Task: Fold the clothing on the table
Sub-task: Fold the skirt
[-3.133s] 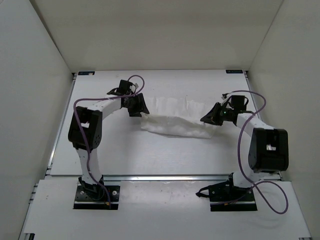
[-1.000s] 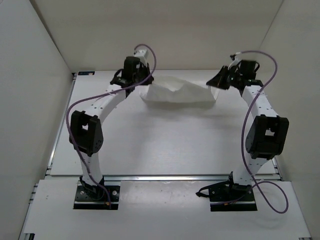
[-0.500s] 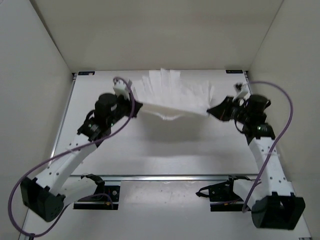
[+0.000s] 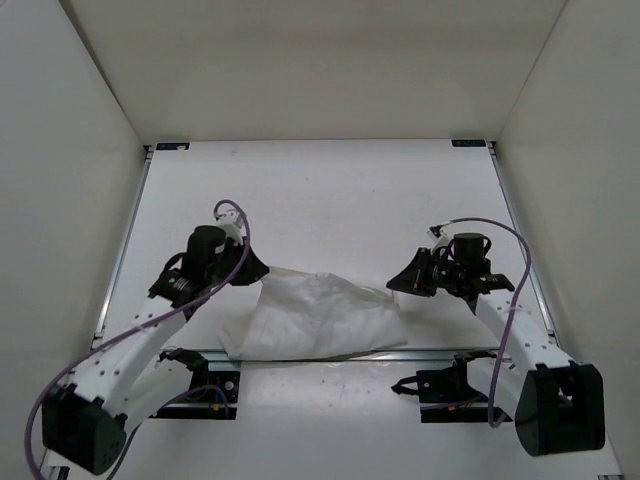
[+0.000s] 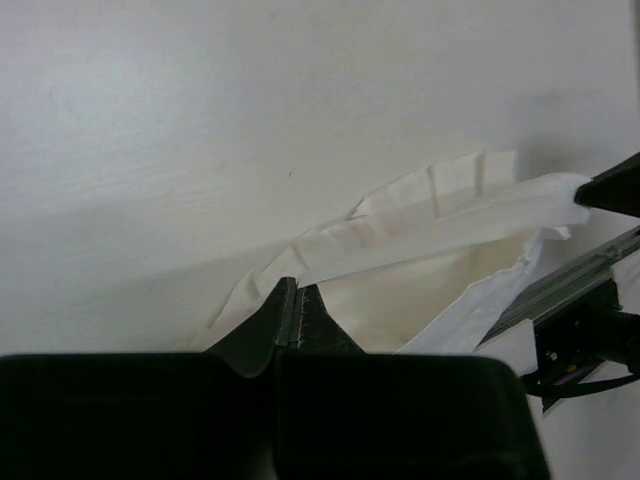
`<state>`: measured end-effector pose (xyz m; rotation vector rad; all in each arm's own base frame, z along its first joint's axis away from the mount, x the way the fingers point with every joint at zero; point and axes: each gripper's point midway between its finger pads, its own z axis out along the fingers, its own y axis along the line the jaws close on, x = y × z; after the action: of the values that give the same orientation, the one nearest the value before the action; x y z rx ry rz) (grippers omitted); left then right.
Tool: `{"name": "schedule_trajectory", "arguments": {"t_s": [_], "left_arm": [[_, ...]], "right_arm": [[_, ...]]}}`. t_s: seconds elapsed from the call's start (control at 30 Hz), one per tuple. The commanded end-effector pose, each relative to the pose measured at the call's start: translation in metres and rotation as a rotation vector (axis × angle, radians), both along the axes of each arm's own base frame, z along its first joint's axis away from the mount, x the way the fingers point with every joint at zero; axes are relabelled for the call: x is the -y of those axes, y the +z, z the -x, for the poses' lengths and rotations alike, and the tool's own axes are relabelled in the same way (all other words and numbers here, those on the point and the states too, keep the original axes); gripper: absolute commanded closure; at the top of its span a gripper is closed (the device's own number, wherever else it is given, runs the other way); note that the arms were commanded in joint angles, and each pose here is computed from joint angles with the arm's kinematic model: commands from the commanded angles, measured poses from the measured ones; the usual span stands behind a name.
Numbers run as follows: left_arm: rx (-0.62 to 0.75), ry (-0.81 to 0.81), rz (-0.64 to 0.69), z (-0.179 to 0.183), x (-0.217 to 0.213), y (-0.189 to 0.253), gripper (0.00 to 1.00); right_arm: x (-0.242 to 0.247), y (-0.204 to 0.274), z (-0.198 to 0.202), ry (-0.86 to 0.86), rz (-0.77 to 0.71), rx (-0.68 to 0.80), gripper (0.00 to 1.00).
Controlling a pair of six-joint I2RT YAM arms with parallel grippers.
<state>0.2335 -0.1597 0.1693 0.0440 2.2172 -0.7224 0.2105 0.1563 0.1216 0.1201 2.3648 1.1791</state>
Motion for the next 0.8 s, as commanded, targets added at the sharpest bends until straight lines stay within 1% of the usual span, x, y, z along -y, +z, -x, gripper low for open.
{"name": "schedule_trajectory", "arguments": {"t_s": [0.0,0.1,0.17,0.2,0.27,0.33,0.37,0.4,0.43,0.47,0.5,0.57,0.6,0.63,0.67,0.7,0.77], "left_arm": [[-0.105,0.124,-0.093,-0.014,-0.020,-0.041,1.00],[-0.129,0.126,-0.107,-0.013,-0.022,-0.052,1.00],[-0.103,0.139,-0.092,-0.026,-0.025,-0.048,1.00],[-0.071,0.150,-0.084,-0.037,-0.027,-0.038,1.00],[-0.061,0.151,-0.117,-0.060,-0.027,-0.030,1.00],[0.029,0.138,-0.137,-0.100,-0.021,0.009,1.00],[0.004,0.129,-0.156,-0.113,-0.017,0.003,1.00],[0.067,0.109,-0.140,-0.133,-0.009,0.035,1.00],[0.107,0.110,-0.148,-0.160,-0.004,0.056,1.00],[0.079,0.098,-0.164,-0.173,0.003,0.052,1.00],[0.138,0.095,-0.160,-0.195,0.010,0.084,1.00],[0.306,0.105,-0.147,-0.223,0.022,0.166,1.00],[0.338,0.139,-0.162,-0.229,0.016,0.183,1.00],[0.408,0.132,-0.157,-0.229,0.025,0.214,1.00],[0.467,0.151,-0.160,-0.229,0.024,0.239,1.00],[0.501,0.167,-0.161,-0.227,0.025,0.252,1.00],[0.536,0.159,-0.148,-0.213,0.024,0.262,1.00]], "right_arm": [[0.018,-0.021,-0.021,-0.068,0.092,0.004,1.00],[0.017,-0.023,-0.029,-0.047,0.106,-0.008,1.00],[0.018,-0.017,-0.044,-0.047,0.092,0.010,1.00],[0.018,-0.012,-0.050,-0.049,0.083,0.033,1.00],[0.025,0.005,-0.076,-0.073,0.089,0.079,1.00],[0.032,0.043,-0.110,-0.094,0.093,0.175,1.00],[0.032,0.066,-0.129,-0.093,0.090,0.231,1.00],[0.038,0.072,-0.142,-0.107,0.087,0.239,1.00],[0.042,0.105,-0.160,-0.115,0.075,0.310,1.00],[0.043,0.132,-0.177,-0.111,0.074,0.362,1.00],[0.048,0.143,-0.187,-0.121,0.079,0.379,1.00],[0.054,0.209,-0.207,-0.128,0.100,0.544,1.00],[0.057,0.224,-0.210,-0.136,0.106,0.579,1.00],[0.062,0.249,-0.212,-0.155,0.114,0.635,1.00],[0.064,0.270,-0.211,-0.169,0.123,0.690,1.00],[0.068,0.283,-0.206,-0.182,0.131,0.729,1.00],[0.072,0.281,-0.197,-0.195,0.143,0.732,1.00]]}}
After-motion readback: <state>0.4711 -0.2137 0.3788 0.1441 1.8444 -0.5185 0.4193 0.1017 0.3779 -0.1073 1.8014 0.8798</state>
